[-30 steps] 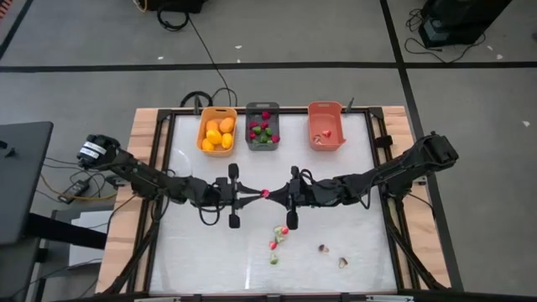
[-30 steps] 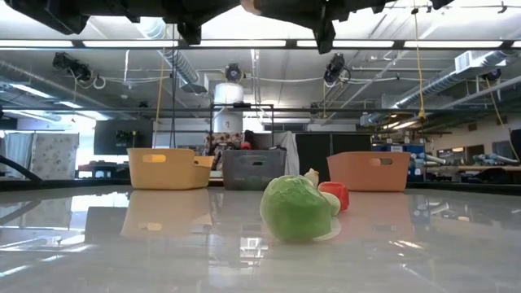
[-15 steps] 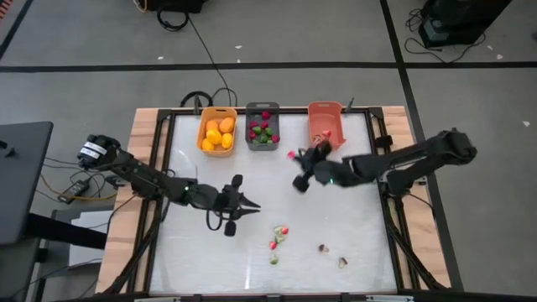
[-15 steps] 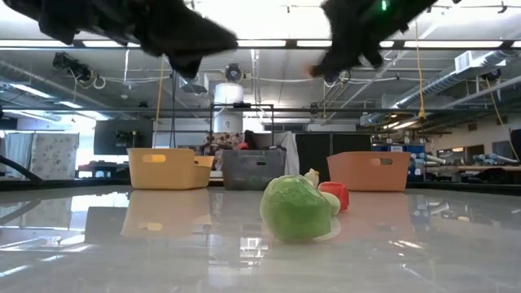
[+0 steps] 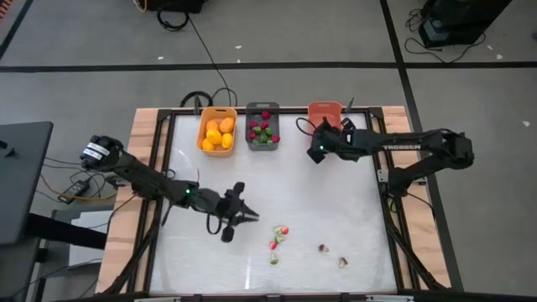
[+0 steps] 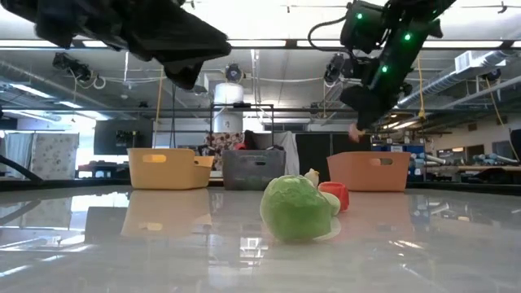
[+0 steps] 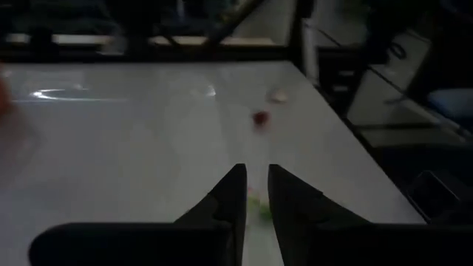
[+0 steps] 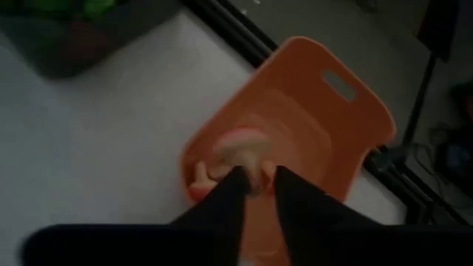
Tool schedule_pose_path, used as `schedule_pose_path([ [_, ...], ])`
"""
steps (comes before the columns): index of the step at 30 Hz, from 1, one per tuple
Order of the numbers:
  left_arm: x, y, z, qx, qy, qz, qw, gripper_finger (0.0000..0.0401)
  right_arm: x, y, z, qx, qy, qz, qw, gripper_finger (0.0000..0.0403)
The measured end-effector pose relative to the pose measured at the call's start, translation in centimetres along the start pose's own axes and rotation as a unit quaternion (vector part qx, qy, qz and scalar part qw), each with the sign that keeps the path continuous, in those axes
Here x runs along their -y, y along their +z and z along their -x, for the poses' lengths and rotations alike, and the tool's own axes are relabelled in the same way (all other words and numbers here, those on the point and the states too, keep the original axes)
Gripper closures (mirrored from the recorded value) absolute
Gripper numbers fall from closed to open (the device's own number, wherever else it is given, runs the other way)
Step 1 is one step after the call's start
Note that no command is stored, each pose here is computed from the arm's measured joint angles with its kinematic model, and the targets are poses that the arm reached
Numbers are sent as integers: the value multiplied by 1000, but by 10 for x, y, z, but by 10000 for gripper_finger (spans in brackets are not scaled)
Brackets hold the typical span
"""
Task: Sort produce into baskets
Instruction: Put the red mushroom into the orange bin
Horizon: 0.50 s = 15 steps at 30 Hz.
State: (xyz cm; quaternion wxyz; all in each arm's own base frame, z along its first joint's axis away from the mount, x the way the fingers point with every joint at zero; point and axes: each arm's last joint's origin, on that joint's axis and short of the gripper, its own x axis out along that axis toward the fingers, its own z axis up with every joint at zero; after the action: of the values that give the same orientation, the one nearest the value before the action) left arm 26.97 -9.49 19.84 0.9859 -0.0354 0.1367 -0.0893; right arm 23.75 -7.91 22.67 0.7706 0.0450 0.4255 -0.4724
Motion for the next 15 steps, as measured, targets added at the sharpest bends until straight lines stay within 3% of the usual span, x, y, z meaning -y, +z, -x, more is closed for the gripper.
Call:
schedule_pose_path([
  [8, -3, -21, -18, -5, 73, -22, 997, 281, 2, 5, -2, 22, -13, -45, 999, 161],
  [11, -6, -29, -26, -6, 80, -20, 997, 264, -6, 5, 3, 25, 31, -44, 998, 135],
  [15, -7, -38, -37, 14, 61, -36, 997, 254, -28, 2, 14, 21, 139, -26, 990, 130],
])
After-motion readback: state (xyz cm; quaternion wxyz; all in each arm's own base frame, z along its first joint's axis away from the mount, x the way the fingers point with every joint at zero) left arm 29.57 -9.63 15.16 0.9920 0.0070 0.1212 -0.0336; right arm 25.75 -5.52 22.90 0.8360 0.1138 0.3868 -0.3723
